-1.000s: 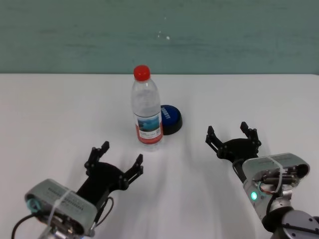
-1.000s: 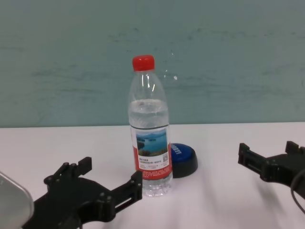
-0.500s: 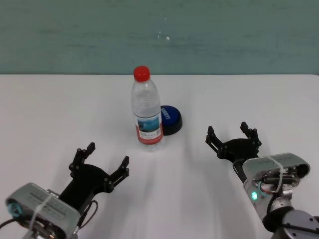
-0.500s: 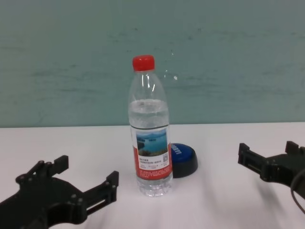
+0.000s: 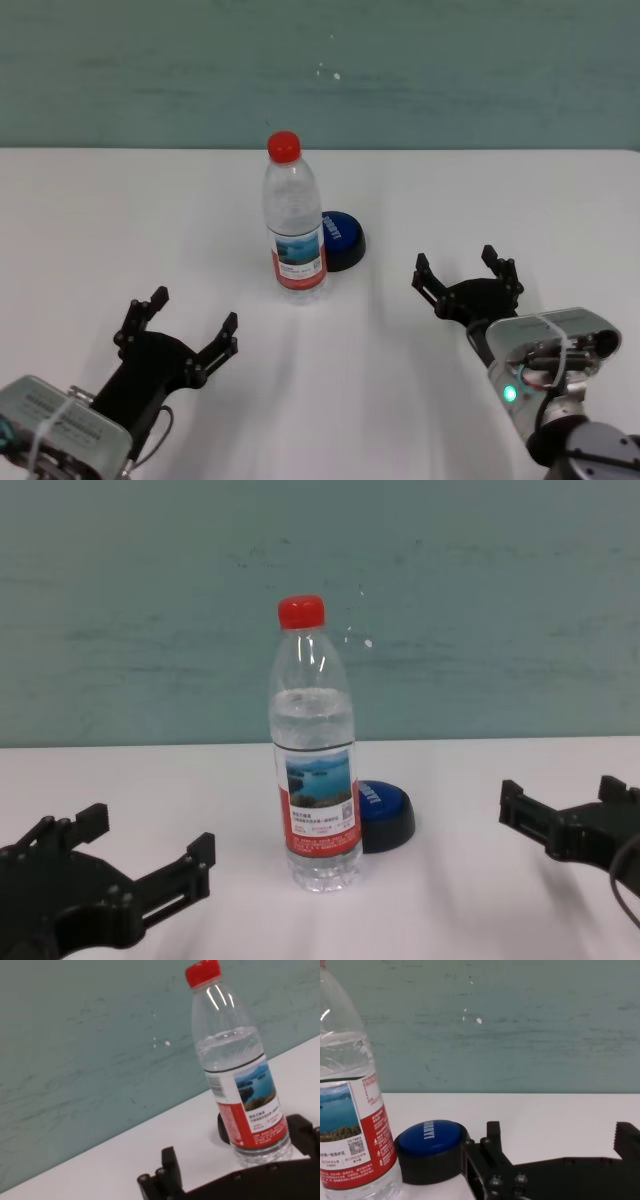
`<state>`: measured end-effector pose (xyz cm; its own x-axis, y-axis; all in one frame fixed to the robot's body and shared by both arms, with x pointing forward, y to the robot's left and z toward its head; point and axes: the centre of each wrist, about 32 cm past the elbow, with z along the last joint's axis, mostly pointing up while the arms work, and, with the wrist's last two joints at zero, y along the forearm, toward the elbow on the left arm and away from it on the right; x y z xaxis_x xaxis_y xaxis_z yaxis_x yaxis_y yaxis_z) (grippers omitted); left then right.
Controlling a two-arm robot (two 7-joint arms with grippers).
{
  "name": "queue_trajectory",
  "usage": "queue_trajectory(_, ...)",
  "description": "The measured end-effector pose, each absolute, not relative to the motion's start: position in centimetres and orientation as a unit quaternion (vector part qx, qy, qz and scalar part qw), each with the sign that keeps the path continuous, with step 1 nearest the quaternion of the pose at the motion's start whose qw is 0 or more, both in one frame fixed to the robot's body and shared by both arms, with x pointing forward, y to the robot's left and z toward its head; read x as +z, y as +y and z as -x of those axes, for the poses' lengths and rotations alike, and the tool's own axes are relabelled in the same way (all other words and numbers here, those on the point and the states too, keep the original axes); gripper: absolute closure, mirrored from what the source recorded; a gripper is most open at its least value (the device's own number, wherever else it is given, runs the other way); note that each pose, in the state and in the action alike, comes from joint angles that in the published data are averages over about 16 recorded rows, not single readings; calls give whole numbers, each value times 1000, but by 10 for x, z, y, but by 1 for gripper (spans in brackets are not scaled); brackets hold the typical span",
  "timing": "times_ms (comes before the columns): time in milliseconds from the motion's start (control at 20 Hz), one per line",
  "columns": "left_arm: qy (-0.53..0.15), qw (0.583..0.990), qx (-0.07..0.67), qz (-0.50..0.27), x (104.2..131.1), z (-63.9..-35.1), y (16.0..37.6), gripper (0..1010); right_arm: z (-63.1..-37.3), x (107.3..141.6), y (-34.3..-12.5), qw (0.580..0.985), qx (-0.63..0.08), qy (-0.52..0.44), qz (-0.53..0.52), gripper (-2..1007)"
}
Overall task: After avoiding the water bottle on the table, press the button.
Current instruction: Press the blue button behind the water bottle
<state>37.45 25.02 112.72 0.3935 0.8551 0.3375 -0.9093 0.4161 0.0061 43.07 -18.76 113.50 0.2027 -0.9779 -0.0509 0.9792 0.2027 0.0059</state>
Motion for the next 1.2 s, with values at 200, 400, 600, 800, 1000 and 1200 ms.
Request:
queue_trajectory(200,-136,829,534,-94,1125,-374,254,10,-431,1135,-188,775,-631,18,-18,1)
queue_trajectory(400,-132,831,532,-96,1122,-374,256,10,-431,1135,-188,775,-631,18,-18,1)
queue_trajectory(600,-130,833,528,-100,1120,-375,258,10,-431,1135,-188,775,-631,18,-18,1)
queue_trajectory(800,-130,835,524,-105,1117,-376,259,10,-431,1135,-188,775,-631,18,-18,1)
queue_trajectory(1000,-132,836,521,-111,1116,-376,260,10,-431,1135,-188,775,-631,18,-18,1)
queue_trajectory(1200,-133,836,520,-115,1116,-376,260,10,-431,1135,-188,775,-631,18,-18,1)
